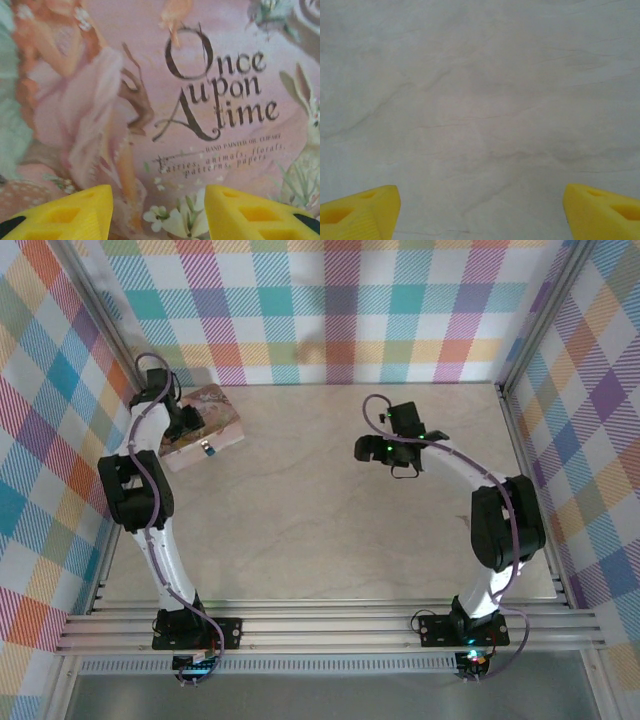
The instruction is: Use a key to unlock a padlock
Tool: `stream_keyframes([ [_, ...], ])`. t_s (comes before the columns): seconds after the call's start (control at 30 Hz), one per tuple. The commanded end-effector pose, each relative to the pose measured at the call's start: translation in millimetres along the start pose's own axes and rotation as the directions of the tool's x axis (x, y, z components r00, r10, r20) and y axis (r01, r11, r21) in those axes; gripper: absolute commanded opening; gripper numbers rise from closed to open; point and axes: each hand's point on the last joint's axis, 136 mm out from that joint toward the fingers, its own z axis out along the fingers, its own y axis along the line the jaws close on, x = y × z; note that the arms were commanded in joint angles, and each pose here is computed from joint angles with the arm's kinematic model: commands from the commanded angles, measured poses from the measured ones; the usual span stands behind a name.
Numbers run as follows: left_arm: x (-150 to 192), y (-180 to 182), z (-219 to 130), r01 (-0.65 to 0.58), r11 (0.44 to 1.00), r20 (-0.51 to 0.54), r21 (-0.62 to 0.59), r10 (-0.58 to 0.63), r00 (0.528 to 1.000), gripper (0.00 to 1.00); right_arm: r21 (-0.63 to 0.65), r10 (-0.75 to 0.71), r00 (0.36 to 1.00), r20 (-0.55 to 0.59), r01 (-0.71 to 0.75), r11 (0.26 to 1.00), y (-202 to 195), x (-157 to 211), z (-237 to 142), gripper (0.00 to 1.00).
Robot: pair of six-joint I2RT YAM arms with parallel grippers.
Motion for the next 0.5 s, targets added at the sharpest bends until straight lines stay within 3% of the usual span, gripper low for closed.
stream_keyframes([
  [0.0,54.2,-9.8,21.1,-0.087,0.996,-0.175,-0.029,0.080,0.981,0.50,0.000,-0.024,0.999,-0.036,0.024,1.000,14.3,2.5,0.8,0.85],
  [0.2,83.4,-36.5,24.3,-0.252,0.966,-0.200,-0.063,0.235,0.951,0.50,-0.016,-0.035,0.999,-0.036,0.035,0.999,27.3,-1.0,3.3,0.85],
  [0.47,112.6,-83.4,28.6,-0.363,0.931,-0.215,-0.024,0.350,0.912,0.49,-0.004,-0.030,0.999,-0.040,0.030,1.000,25.8,-0.1,-1.0,0.85],
])
